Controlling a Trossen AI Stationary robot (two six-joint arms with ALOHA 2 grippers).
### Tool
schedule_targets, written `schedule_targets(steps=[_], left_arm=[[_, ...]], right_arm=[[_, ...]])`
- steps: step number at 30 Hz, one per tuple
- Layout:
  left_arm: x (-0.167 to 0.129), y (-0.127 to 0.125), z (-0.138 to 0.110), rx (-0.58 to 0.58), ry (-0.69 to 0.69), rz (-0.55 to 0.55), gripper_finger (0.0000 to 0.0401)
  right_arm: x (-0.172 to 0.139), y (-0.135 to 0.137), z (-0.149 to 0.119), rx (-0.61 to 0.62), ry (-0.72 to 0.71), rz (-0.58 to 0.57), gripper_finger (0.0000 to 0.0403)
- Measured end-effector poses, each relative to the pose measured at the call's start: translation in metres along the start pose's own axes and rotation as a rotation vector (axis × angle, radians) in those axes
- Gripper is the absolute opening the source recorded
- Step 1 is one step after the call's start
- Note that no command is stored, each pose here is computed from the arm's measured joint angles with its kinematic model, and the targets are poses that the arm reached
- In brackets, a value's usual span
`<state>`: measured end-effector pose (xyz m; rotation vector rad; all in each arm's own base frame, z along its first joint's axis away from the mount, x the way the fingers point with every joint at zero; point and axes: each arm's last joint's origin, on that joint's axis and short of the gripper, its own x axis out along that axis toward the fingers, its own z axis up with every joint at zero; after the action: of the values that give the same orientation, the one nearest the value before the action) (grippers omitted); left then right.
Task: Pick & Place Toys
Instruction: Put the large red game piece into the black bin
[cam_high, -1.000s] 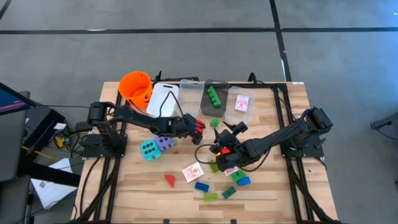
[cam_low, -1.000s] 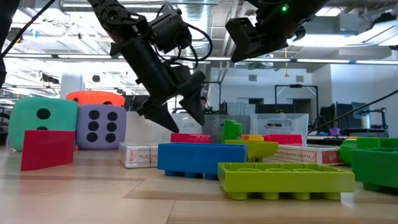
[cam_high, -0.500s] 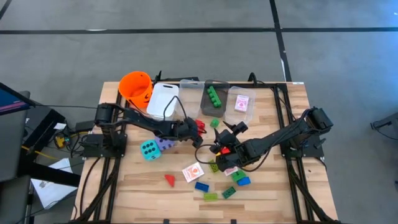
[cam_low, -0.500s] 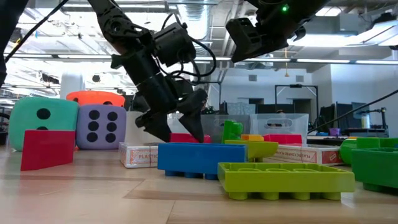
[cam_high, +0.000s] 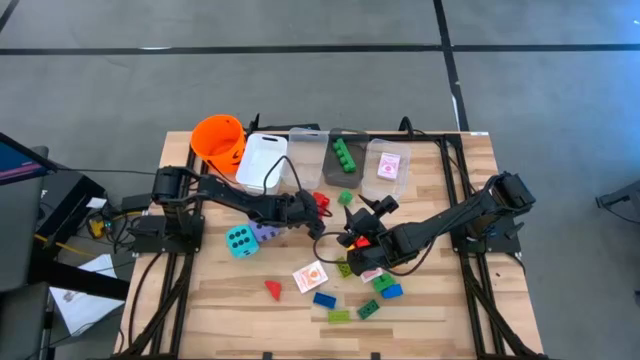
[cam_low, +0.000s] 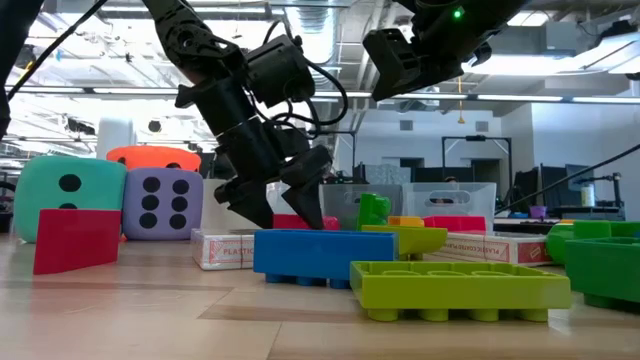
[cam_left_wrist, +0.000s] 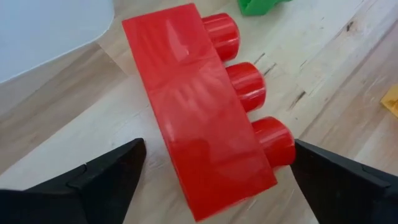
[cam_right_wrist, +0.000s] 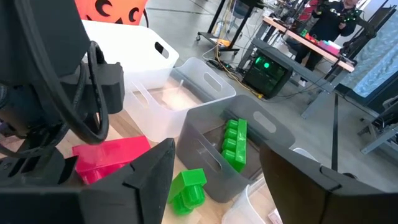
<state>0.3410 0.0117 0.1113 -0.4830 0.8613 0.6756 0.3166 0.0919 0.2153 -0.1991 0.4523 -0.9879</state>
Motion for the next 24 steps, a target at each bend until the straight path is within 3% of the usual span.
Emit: schedule_targets(steps=[14, 18, 24], left_arm=[[-0.001, 0.000, -0.007, 0.041, -0.010, 0.057, 0.0250], [-0.003, -0.003, -0.010, 0.062, -0.020, 0.057, 0.0250], [-0.011, -0.015, -0.019, 0.205, -0.024, 0.022, 0.0266]], right_arm=[[-0.009, 0.001, -0.004, 0.025, 0.002, 0.018, 0.0232], [-0.013, 0.001, -0.005, 0.028, -0.002, 0.026, 0.0232], [-0.017, 0.002, -0.007, 0.044, -0.009, 0.034, 0.0232]])
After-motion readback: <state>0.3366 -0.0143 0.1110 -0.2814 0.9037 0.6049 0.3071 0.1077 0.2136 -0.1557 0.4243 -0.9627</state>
